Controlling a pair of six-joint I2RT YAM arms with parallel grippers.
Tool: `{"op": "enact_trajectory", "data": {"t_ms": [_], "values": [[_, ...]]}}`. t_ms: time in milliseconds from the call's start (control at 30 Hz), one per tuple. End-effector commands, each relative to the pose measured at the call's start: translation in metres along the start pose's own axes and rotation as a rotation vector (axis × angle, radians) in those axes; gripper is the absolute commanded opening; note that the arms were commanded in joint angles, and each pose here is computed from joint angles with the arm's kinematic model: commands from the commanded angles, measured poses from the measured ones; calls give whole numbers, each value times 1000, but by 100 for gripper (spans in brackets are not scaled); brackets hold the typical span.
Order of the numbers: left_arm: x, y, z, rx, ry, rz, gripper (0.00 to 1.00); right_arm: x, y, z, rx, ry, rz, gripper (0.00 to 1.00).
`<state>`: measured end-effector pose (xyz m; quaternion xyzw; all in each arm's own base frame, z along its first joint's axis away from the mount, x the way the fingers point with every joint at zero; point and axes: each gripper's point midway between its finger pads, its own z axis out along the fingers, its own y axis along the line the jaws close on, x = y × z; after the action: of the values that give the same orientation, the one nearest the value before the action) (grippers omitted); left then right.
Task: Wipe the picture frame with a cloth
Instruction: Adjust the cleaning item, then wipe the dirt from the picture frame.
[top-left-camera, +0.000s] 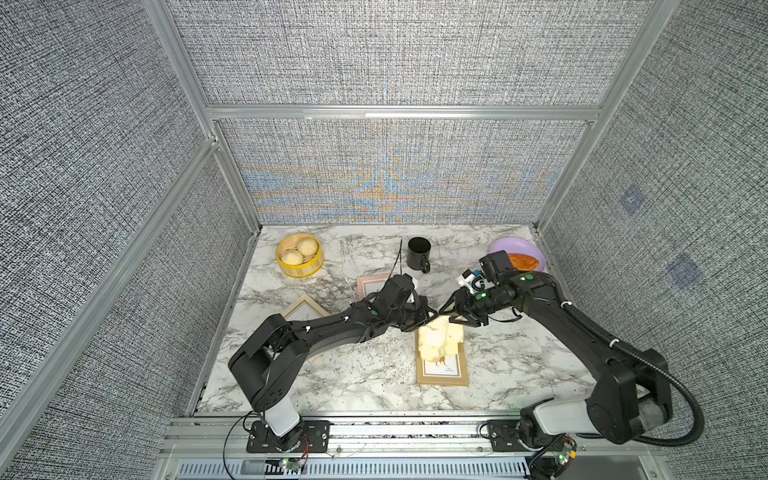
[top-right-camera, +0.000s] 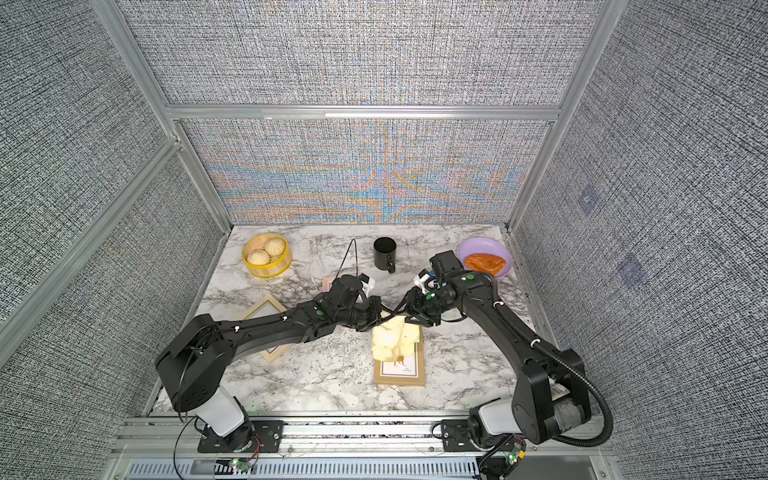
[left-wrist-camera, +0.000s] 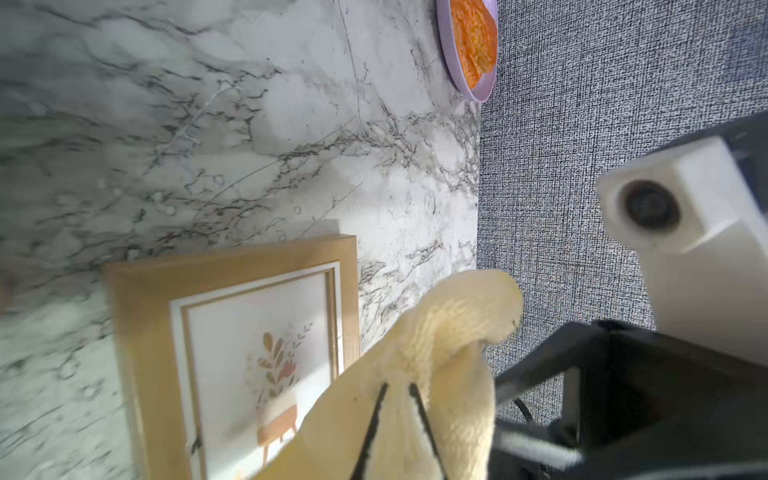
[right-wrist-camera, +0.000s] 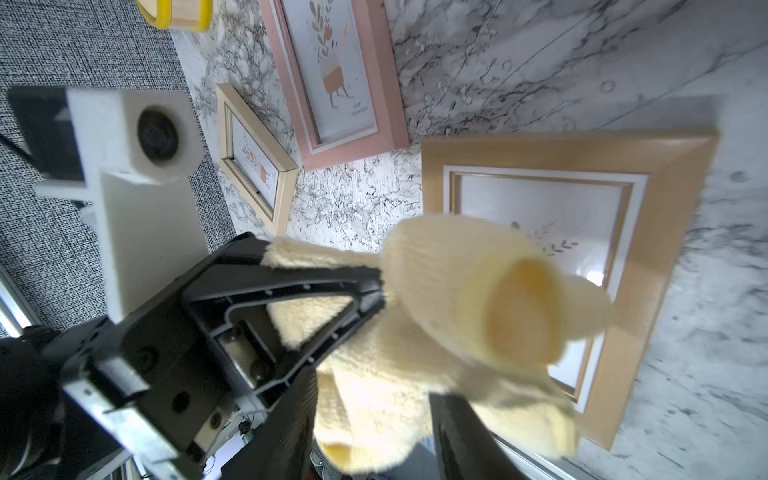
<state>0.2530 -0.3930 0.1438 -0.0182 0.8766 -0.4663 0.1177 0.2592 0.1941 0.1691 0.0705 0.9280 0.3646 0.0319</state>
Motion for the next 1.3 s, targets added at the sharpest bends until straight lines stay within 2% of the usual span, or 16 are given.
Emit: {"op": "enact_trajectory", "data": {"t_ms": [0, 233, 400, 533, 700, 767, 933, 1033, 1267], "values": [[-3, 15, -16, -99, -11, 55, 0, 5, -11, -10, 52, -5, -12, 53], [-26, 9, -47, -211, -79, 144, 0, 17, -30, -9, 102, 14, -1, 57], [-40, 1, -74, -313, -127, 213, 0, 19, -25, -11, 71, 4, 0, 58], [-41, -5, -70, -264, -139, 176, 0, 16, 12, -14, -84, -34, -62, 60], [-35, -12, -48, -155, -94, 99, 0, 18, 45, -14, -171, -57, -166, 68], [-35, -11, -42, -134, -99, 72, 0, 19, 41, -10, -141, -52, -169, 71], [-43, 10, -63, -303, -155, 140, 0, 21, 20, -11, -61, -75, -153, 72], [-47, 14, -69, -358, -157, 187, 0, 23, -4, -9, 29, -71, -121, 72], [-44, 24, -49, -409, -104, 224, 0, 32, -60, 7, 212, -53, -74, 72]]}}
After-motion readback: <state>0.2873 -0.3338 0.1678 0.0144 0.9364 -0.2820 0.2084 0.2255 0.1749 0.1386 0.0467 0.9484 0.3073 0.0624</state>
